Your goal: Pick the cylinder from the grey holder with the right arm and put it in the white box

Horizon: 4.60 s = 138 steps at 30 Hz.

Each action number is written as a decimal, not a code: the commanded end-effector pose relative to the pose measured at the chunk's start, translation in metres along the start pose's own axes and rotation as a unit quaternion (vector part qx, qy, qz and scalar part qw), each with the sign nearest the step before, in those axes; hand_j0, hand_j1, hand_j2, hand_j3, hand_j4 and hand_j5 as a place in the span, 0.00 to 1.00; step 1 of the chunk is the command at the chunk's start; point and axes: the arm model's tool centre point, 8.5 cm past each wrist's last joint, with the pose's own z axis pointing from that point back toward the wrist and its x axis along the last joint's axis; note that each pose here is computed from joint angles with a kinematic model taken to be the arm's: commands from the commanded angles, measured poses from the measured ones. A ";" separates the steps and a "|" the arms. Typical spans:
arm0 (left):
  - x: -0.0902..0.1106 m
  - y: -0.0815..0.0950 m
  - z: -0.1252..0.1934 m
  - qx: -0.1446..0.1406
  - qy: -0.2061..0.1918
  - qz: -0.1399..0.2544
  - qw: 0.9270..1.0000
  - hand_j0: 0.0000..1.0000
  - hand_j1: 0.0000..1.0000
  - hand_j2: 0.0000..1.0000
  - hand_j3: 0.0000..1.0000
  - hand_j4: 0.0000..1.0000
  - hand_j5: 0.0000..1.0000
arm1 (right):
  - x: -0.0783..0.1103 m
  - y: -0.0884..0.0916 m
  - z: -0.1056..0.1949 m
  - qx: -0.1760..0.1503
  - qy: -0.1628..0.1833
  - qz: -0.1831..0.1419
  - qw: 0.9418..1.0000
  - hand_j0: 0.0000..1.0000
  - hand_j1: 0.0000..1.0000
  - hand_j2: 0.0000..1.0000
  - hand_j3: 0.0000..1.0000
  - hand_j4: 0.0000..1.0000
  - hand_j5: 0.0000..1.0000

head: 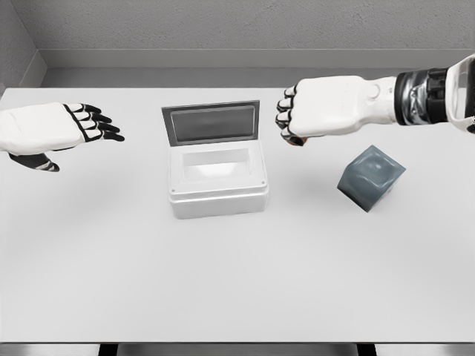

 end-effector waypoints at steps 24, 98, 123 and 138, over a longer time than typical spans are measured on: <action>-0.001 0.002 0.001 0.002 0.002 0.001 1.000 1.00 1.00 1.00 1.00 1.00 1.00 | 0.003 -0.017 -0.076 -0.020 -0.039 -0.001 0.999 0.35 0.35 0.35 0.35 0.35 0.35; -0.035 0.057 -0.167 -0.076 0.029 -0.100 0.992 1.00 1.00 1.00 1.00 1.00 1.00 | 0.068 0.130 0.066 -0.334 -0.021 -0.493 0.803 1.00 1.00 1.00 1.00 1.00 1.00; -0.041 0.053 -0.121 -0.097 0.071 -0.171 0.978 1.00 1.00 1.00 1.00 1.00 1.00 | 0.069 0.130 0.066 -0.335 -0.022 -0.494 0.802 1.00 1.00 1.00 1.00 1.00 1.00; -0.070 -0.024 -0.036 -0.059 0.059 0.057 0.995 1.00 1.00 1.00 1.00 1.00 1.00 | 0.069 0.130 0.066 -0.334 -0.022 -0.494 0.802 1.00 1.00 1.00 1.00 1.00 1.00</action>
